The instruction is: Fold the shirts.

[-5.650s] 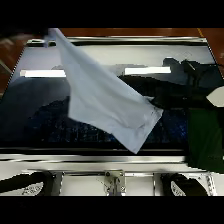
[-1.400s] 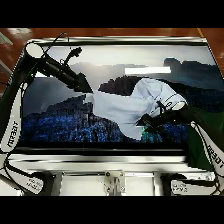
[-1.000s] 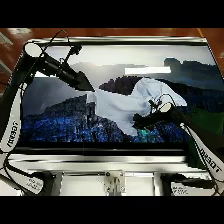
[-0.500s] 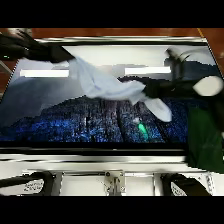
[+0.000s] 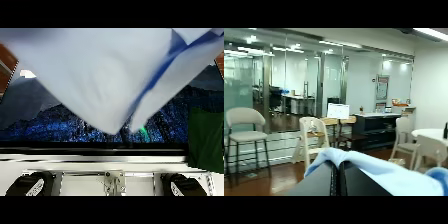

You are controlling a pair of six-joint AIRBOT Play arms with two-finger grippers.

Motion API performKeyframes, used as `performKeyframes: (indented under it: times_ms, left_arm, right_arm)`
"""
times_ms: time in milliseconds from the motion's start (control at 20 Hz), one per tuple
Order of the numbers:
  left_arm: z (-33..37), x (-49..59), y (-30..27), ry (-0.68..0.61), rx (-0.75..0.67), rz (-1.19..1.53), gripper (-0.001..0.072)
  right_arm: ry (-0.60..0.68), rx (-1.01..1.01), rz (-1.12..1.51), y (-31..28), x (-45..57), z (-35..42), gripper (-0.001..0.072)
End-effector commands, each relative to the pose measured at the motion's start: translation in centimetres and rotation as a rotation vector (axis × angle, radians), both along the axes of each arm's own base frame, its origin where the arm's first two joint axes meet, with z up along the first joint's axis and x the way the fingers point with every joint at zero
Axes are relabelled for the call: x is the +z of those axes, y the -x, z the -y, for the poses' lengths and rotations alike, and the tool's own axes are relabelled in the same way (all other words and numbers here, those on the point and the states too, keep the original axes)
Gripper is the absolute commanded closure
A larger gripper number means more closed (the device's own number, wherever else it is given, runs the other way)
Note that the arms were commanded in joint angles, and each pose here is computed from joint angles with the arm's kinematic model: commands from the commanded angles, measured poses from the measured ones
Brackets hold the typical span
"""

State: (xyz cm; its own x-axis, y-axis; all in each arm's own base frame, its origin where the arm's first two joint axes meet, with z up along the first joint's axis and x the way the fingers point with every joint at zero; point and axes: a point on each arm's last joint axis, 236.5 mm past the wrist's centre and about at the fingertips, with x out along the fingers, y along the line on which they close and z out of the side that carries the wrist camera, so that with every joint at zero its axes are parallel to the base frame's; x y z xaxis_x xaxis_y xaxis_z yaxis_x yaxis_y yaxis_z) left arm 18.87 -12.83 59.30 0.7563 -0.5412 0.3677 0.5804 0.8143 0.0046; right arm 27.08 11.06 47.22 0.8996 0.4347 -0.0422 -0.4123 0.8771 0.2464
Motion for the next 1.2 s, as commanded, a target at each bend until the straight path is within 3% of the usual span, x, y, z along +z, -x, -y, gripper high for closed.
performKeyframes:
  times_ms: [0, 150, 350, 450, 650, 800, 1050, 1150]
  left_arm:
    - [-1.9, -3.2, 1.8, -0.143, 0.147, -0.075, 0.0669]
    - [-5.0, -9.2, -1.8, -0.220, 0.284, -0.331, 0.0669]
    - [-5.1, -18.2, -7.2, -0.302, 0.270, -0.609, 0.0669]
    - [-5.3, -23.7, -11.1, -0.318, 0.268, -0.740, 0.0669]
    - [-4.9, -33.8, -19.5, -0.281, 0.249, -0.923, 0.0668]
    - [-2.7, -40.1, -24.5, -0.188, 0.159, -1.068, 0.0668]
    - [0.8, -52.6, -27.6, -0.081, 0.010, -1.408, 0.0668]
    - [2.4, -56.8, -26.8, -0.097, -0.045, -1.528, 0.0670]
  right_arm:
    - [-0.003, 0.005, -0.114, 1.8, -1.7, 0.1, 0.0651]
    - [0.119, -0.064, -0.371, 1.8, -8.3, 2.0, 0.0651]
    - [0.275, -0.013, -0.873, 1.7, -20.3, 2.2, 0.0650]
    - [0.300, -0.007, -0.983, -1.2, -25.4, 2.0, 0.0650]
    - [0.217, -0.058, -0.988, -11.4, -33.4, 0.5, 0.0650]
    - [0.118, -0.128, -0.934, -19.0, -37.9, -0.1, 0.0650]
    - [0.034, -0.136, -1.059, -21.9, -46.1, -1.6, 0.0650]
    - [-0.037, -0.114, -1.121, -22.0, -48.2, -3.0, 0.0650]
